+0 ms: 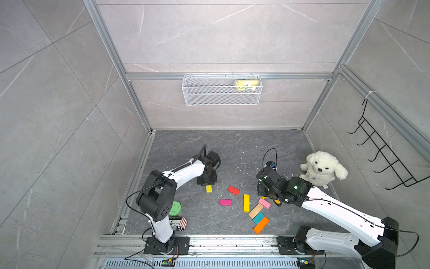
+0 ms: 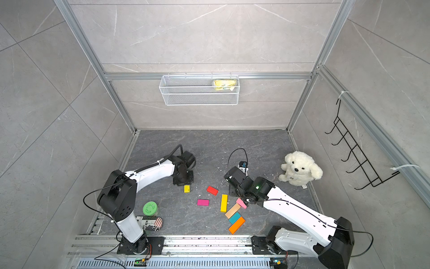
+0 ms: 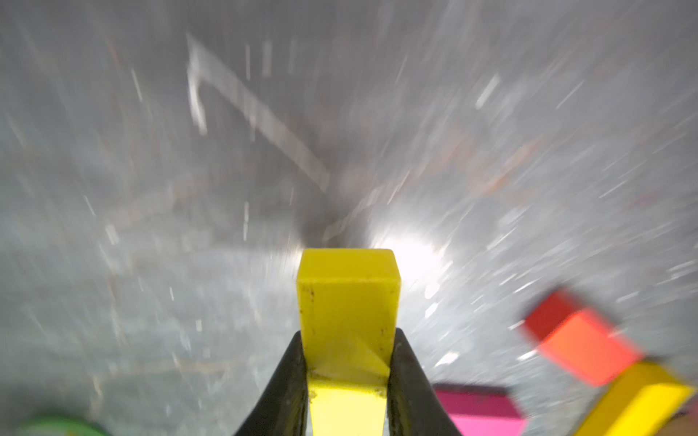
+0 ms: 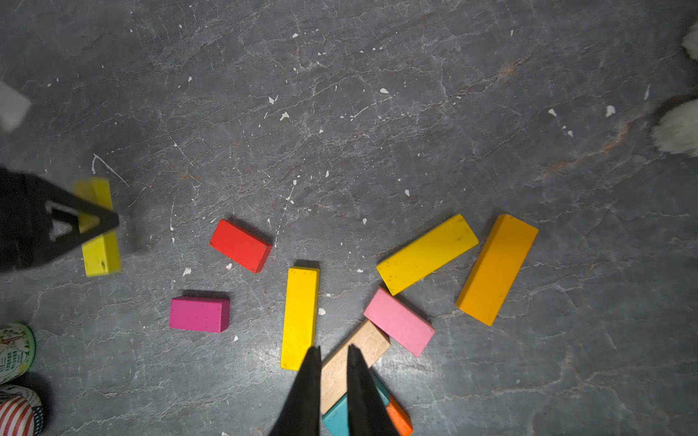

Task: Assemble the letter h with building blocks
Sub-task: Pick up the building block from the center of the board, then place the building block at the center of the board.

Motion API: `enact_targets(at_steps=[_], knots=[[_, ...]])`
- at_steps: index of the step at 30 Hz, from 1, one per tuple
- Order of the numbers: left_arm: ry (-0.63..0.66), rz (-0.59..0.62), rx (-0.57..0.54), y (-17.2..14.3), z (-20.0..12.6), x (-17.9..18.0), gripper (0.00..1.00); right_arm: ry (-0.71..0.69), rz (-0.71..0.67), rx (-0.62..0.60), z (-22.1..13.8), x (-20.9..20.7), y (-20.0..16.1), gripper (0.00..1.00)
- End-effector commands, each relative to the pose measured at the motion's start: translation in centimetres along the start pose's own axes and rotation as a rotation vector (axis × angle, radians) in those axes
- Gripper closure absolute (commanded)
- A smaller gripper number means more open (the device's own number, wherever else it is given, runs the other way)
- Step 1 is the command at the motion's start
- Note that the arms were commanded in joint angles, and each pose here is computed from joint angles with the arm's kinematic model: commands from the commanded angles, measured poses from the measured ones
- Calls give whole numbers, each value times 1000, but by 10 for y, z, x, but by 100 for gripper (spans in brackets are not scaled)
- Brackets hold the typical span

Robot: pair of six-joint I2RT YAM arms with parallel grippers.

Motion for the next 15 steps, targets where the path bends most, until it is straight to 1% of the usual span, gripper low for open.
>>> enact_targets(at_steps=[1, 3, 6, 8, 11, 15], knots=[[-12, 62, -12, 38, 1, 1, 94, -16, 9, -13, -5, 1, 3, 84], [-21, 84, 1, 52, 12, -3, 97, -17, 9, -19, -8, 1, 2, 84], [-29, 113, 20, 60, 24, -8, 98, -23, 9, -24, -11, -4, 0, 84], [-47, 129, 36, 60, 30, -12, 100, -28, 12, -24, -11, -8, -2, 84], [-64, 136, 57, 57, 37, -15, 100, -33, 21, -19, -10, -12, -6, 84], [-53, 133, 64, 55, 41, -12, 100, -25, 26, -11, -8, -12, -10, 84]])
Point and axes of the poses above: each gripper's point midway between its finger pads, its own z axis out along the fingers, its own x axis along the line the jaws close on, y = z × x, the point moved 2 cm from there along -z, back along the fingers, and after that the axes turned 4 degrees about z, right-handed, at the moved point
